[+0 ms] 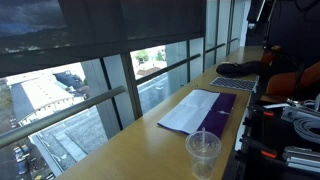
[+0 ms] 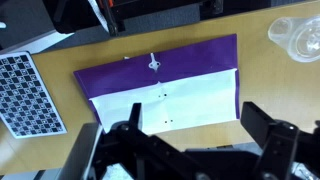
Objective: Close the purple file holder
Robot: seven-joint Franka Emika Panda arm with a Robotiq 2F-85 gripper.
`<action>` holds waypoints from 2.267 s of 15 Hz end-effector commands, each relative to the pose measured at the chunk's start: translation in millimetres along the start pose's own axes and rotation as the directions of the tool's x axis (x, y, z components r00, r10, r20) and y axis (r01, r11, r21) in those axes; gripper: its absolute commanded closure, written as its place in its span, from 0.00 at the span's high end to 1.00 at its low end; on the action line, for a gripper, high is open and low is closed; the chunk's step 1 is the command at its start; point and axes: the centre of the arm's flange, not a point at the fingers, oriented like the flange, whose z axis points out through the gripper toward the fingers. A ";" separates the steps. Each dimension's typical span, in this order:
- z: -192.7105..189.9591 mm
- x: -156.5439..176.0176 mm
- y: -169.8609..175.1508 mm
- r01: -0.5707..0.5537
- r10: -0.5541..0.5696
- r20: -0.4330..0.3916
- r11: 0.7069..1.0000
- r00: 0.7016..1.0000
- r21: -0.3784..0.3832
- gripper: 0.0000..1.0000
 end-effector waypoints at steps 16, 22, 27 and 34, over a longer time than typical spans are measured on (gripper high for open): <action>97.6 103.6 73.3 -0.058 0.056 -0.036 0.996 0.998 -0.073 1.00; 178.8 193.9 121.0 -0.072 0.071 -0.008 0.996 0.997 -0.054 1.00; 223.6 267.5 134.4 -0.029 0.030 0.064 0.999 0.997 -0.014 1.00; 272.3 300.8 182.4 0.012 -0.014 0.113 1.000 0.994 0.014 1.00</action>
